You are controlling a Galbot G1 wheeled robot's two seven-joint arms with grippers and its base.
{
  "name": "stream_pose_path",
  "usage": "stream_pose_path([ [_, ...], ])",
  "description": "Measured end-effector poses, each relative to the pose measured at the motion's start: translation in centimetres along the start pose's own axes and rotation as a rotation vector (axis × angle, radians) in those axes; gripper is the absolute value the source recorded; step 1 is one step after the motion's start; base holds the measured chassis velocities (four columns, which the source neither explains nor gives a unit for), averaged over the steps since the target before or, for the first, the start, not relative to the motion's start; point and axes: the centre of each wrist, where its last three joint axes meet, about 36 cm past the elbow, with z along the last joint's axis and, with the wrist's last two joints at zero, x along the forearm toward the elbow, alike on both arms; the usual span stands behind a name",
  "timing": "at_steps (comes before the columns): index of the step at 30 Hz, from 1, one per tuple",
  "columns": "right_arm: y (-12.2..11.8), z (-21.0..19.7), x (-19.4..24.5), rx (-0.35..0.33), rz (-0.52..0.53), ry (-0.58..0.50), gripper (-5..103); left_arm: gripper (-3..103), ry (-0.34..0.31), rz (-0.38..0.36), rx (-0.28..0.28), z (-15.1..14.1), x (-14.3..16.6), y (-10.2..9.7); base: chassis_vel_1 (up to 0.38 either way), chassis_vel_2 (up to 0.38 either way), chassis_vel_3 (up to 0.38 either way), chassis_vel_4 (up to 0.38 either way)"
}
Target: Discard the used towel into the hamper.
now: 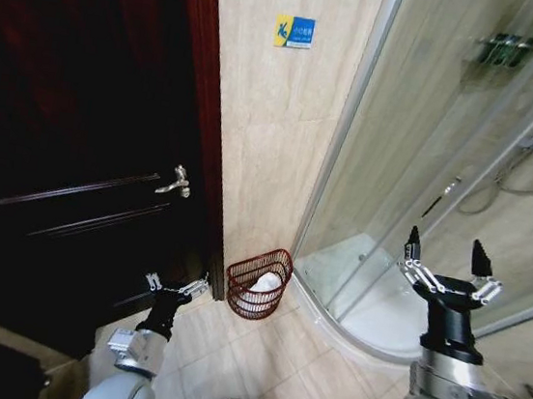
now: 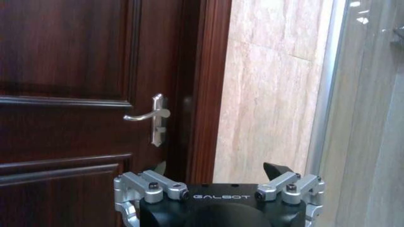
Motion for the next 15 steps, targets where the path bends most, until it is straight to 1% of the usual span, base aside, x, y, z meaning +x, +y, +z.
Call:
stream_pose_path([
  [10,-0.03,-0.01,-0.02,0.001,0.001,-0.003,100,100,-0.001,0.000,0.000,-0.01,-0.01,0.00,-0.039,0.047,0.031,-0.052],
  [15,0.03,0.01,0.00,-0.001,-0.001,-0.003,100,100,0.000,0.000,0.000,0.00,-0.01,0.00,-0.002,-0.014,-0.007,0.002],
])
